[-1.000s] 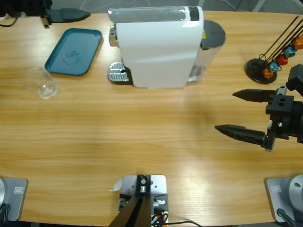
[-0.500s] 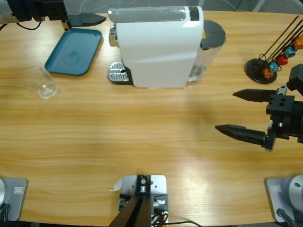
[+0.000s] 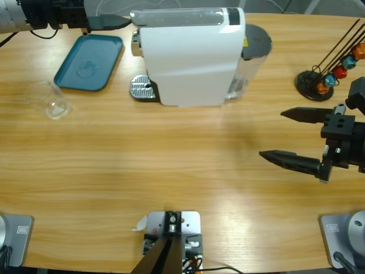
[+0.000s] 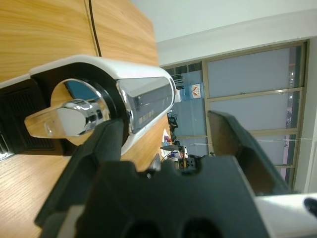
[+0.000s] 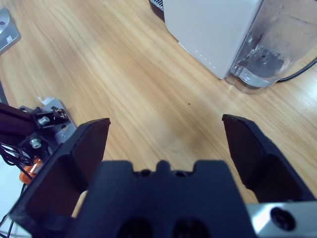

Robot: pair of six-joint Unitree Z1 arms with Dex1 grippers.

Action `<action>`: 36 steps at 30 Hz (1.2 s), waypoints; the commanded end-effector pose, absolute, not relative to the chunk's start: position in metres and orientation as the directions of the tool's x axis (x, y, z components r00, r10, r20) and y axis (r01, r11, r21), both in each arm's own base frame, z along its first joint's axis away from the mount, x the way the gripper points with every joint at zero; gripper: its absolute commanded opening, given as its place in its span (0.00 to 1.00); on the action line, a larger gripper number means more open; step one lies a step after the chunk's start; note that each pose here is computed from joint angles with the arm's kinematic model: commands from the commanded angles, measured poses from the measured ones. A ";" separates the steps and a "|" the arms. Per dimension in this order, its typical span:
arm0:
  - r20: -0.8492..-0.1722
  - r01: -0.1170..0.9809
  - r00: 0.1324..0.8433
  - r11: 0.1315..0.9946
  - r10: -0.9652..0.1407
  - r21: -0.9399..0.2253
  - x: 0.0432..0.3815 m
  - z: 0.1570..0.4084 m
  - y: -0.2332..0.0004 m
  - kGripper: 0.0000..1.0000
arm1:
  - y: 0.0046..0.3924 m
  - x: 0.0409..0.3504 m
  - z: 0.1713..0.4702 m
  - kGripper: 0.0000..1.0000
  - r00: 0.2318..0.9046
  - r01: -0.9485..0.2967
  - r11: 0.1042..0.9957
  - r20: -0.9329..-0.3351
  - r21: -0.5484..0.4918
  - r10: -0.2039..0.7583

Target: Pour coffee

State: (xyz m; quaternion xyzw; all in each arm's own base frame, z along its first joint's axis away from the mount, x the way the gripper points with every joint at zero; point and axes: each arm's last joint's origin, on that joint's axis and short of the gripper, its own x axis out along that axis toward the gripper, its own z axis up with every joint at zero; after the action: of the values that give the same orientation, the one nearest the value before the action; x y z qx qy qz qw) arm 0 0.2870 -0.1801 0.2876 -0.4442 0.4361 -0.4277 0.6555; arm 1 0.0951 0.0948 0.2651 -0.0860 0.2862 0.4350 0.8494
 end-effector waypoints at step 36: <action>-0.082 0.268 0.243 0.148 -0.966 -0.952 0.265 0.299 -0.171 0.00 | 0.093 0.090 0.260 1.00 0.439 -0.794 0.596 -0.567 0.119 0.697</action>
State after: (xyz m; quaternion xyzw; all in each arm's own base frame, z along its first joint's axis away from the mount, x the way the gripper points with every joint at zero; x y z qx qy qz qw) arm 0 0.2887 -0.1755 0.2658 -0.4536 0.4211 -0.4502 0.6436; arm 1 0.0951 0.0948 0.2651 -0.0860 0.2862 0.4350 0.8494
